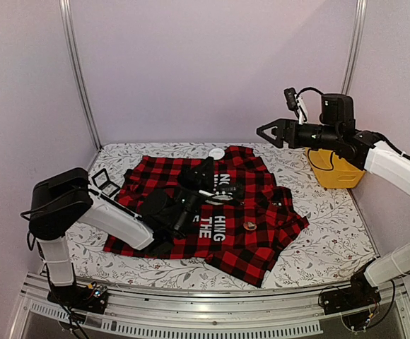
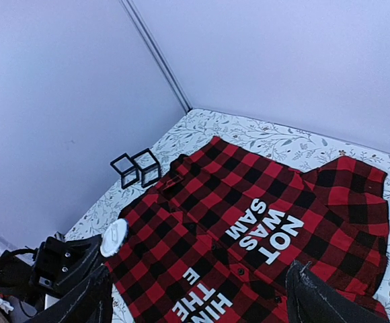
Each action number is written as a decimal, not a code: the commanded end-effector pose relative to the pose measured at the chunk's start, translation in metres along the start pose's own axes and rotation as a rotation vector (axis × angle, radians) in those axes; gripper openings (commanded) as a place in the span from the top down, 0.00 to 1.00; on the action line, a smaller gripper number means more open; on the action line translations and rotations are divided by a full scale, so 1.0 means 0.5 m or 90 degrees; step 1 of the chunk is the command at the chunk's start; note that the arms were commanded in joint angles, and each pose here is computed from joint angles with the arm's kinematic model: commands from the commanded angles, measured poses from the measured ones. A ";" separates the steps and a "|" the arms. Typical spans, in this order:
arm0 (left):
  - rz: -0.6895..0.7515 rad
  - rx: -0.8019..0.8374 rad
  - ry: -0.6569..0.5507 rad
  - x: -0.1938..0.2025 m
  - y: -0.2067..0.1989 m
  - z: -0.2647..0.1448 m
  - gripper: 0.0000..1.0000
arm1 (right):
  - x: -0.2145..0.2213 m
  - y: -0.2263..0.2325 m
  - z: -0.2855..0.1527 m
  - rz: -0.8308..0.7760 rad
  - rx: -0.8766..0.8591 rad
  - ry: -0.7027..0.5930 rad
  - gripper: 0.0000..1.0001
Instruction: Pin the brooch onto the clothing
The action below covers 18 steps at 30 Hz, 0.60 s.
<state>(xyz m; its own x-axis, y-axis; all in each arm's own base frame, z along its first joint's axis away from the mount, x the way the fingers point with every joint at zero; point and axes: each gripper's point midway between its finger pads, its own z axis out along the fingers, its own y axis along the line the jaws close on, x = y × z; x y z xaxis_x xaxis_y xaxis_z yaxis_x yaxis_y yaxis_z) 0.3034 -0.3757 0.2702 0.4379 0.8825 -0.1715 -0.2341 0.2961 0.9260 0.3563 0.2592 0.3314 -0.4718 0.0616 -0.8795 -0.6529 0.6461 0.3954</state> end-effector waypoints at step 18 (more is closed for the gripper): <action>0.049 -0.195 -0.124 -0.143 0.110 -0.054 1.00 | 0.110 0.144 -0.001 0.141 -0.256 0.165 0.46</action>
<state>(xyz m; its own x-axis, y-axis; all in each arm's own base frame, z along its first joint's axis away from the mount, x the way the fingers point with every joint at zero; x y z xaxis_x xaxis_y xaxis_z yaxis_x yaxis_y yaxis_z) 0.2542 -0.4426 0.2679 0.5540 0.8192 0.1480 -0.4072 0.1117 0.9065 0.2908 0.3018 0.3282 -0.6665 -0.0232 -0.7452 -0.7068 0.3375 0.6216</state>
